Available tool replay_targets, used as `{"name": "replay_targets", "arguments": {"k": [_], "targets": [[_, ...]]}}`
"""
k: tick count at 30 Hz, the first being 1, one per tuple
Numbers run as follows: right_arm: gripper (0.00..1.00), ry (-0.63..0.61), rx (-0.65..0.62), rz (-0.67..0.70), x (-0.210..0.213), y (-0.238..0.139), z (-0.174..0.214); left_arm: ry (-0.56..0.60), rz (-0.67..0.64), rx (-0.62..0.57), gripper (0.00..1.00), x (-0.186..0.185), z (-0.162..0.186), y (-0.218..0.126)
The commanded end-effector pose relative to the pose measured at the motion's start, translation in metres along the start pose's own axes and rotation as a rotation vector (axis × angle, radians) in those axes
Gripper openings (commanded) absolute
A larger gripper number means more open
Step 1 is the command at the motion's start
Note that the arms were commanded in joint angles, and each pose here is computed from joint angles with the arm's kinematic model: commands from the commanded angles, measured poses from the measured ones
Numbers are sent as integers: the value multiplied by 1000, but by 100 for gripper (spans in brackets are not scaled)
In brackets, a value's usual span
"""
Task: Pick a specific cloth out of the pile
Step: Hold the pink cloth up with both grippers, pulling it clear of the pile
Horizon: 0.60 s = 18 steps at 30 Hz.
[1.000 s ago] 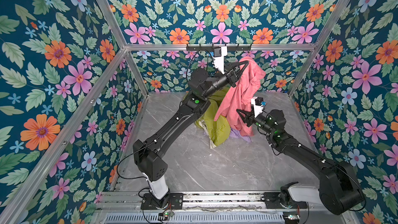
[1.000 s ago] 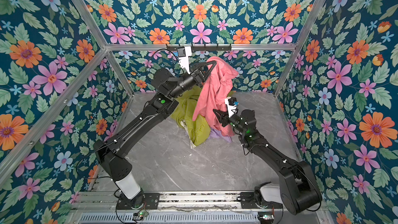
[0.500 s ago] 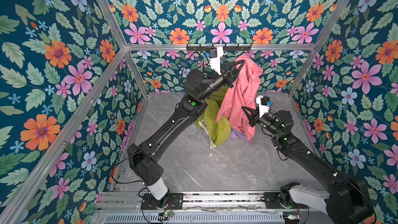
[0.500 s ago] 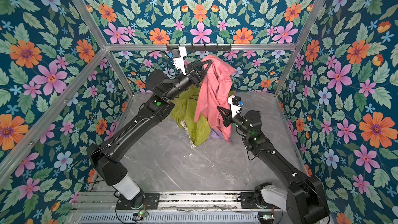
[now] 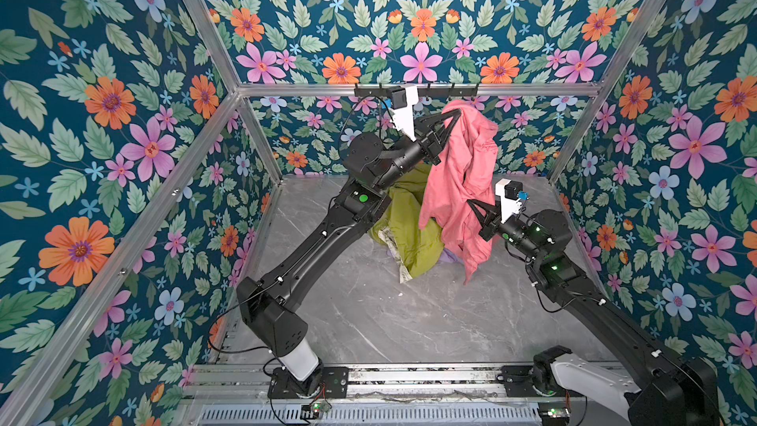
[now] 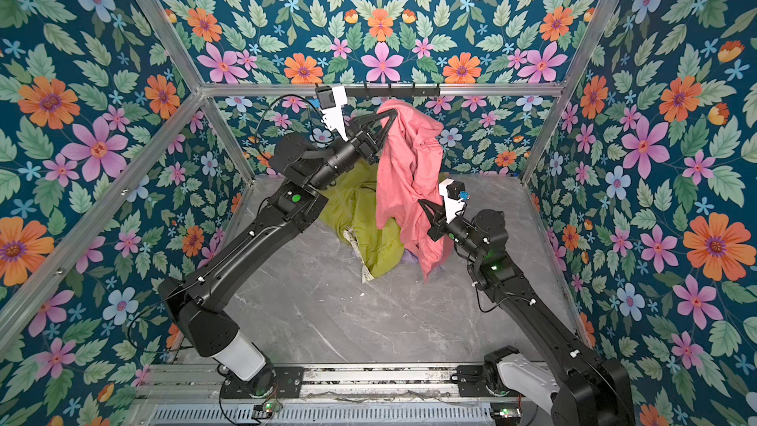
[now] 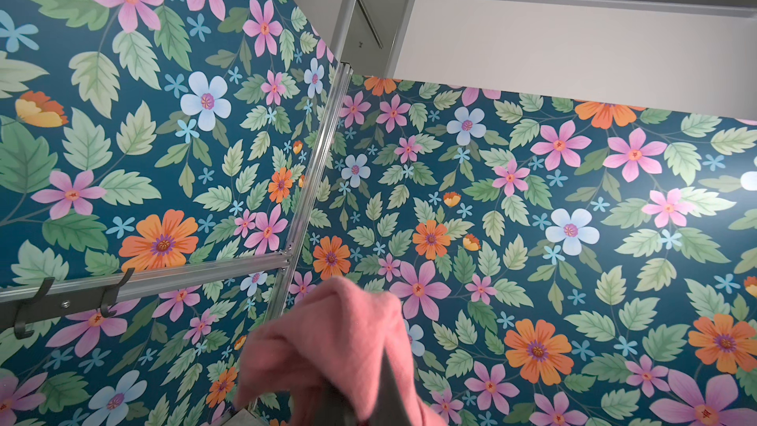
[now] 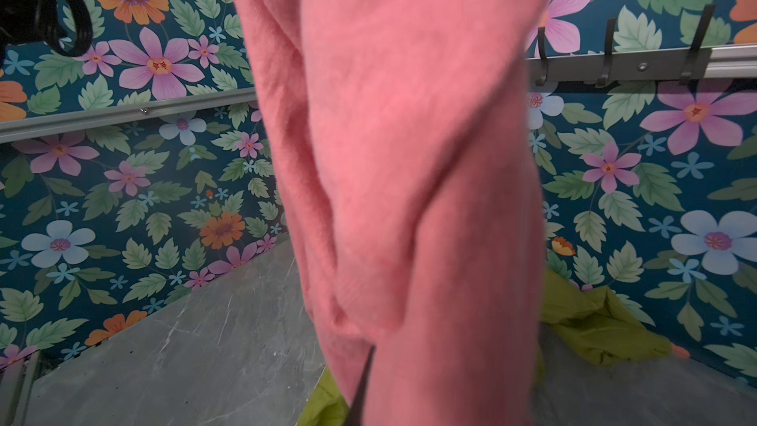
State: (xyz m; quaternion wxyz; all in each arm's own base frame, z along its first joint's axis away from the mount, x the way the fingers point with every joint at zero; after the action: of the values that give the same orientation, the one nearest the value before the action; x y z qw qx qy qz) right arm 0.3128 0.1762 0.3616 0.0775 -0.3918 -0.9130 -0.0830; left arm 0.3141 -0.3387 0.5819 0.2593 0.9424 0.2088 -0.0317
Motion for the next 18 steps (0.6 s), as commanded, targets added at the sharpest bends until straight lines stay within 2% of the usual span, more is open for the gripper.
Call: {"name": "replay_targets", "arguments": {"k": [1,18], "targets": [[0,-33,-39,7,3,-4,-14,35,-11,-23,0,0,-8,-3],[0,-52,-80,3,18,-23,-42,49,-40,-34,0,-7,-17,-24]]}}
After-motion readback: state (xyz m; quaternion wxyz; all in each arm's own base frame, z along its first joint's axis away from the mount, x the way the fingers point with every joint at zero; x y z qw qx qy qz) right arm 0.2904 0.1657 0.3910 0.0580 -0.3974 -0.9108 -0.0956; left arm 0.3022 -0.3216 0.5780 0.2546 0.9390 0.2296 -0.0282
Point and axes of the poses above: each gripper's point midway between its finger pads, its own y axis out along the fingers, its own x axis along the line the jaws close on, z = x × y, the point moved 2 cm from there along -y, back along the fingers, and after that the axes turned 8 degrees about y, right-handed, at the moved point
